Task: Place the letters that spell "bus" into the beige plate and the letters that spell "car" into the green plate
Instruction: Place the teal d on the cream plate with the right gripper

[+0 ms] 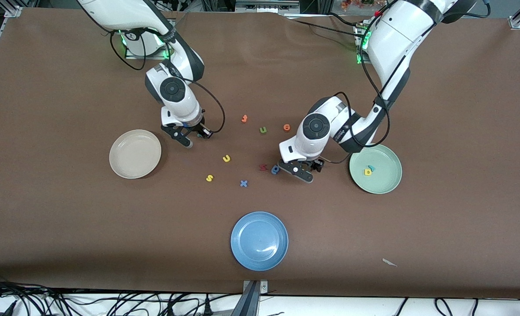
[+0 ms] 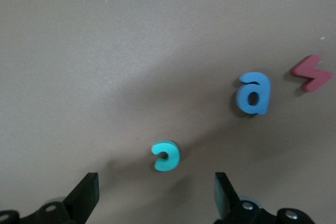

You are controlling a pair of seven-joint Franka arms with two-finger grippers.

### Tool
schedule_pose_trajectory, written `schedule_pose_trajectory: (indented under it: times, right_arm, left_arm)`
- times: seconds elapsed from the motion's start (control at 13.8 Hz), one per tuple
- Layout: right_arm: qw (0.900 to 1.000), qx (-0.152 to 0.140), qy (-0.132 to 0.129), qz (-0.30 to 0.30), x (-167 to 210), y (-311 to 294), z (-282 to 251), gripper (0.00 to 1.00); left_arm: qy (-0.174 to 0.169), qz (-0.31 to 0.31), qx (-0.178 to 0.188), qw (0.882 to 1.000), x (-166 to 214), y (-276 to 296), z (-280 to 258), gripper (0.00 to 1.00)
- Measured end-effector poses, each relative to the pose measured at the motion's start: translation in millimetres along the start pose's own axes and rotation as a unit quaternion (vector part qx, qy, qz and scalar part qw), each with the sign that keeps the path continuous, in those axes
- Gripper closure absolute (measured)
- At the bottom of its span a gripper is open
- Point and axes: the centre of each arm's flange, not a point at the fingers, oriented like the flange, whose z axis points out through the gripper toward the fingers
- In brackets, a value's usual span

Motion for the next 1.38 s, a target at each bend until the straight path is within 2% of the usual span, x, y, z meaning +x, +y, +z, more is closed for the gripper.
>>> schedule_pose_trajectory:
  times: [0.14,0.22,0.29,0.36,0.51,0.72,0.87,0.94,1.16,1.38]
  right_arm:
    - [0.999,-0.015,0.001,-0.036,27.1,15.2,-23.8,0.72]
    - [0.998,-0.021,0.001,-0.056,42.8,26.5,-34.9,0.72]
    - [0.997,-0.027,-0.001,-0.075,60.2,39.8,-44.6,0.72]
    - [0.995,-0.033,-0.004,-0.094,78.5,55.0,-52.3,0.72]
    - [0.991,-0.039,-0.011,-0.127,112.2,87.8,-58.9,0.72]
    - [0.986,-0.044,-0.023,-0.162,148.9,131.4,-52.3,0.72]
    - [0.984,-0.042,-0.024,-0.17,157.1,142.3,-46.1,0.72]
    - [0.985,-0.037,-0.02,-0.169,159.5,143.1,-42.0,0.67]
    - [0.985,-0.025,-0.009,-0.17,163.6,139.4,-35.9,0.37]
    - [0.986,-0.008,0.002,-0.166,161.3,119.3,-48.7,0.07]
  left_arm:
    - [0.01,0.004,-0.001,1.0,1.9,1.3,2.8,0.07]
    - [0.021,0.006,-0.004,1.0,3.9,2.6,2.8,0.14]
    - [0.026,0.007,-0.006,1.0,4.8,3.7,4.1,0.14]
    - [0.027,0.01,-0.005,1.0,4.8,4.3,6.0,0.2]
    - [0.028,0.016,0.0,0.999,4.5,4.6,9.3,0.4]
    - [0.025,0.018,0.0,1.0,3.8,5.3,12.7,0.41]
    - [0.024,0.02,-0.001,1.0,3.3,8.0,13.5,0.41]
    - [0.024,0.022,-0.001,0.999,3.1,10.4,13.5,0.45]
    - [0.025,0.025,-0.001,0.999,3.0,14.9,13.2,0.76]
    - [0.027,0.023,0.001,0.999,5.2,11.5,9.7,0.76]
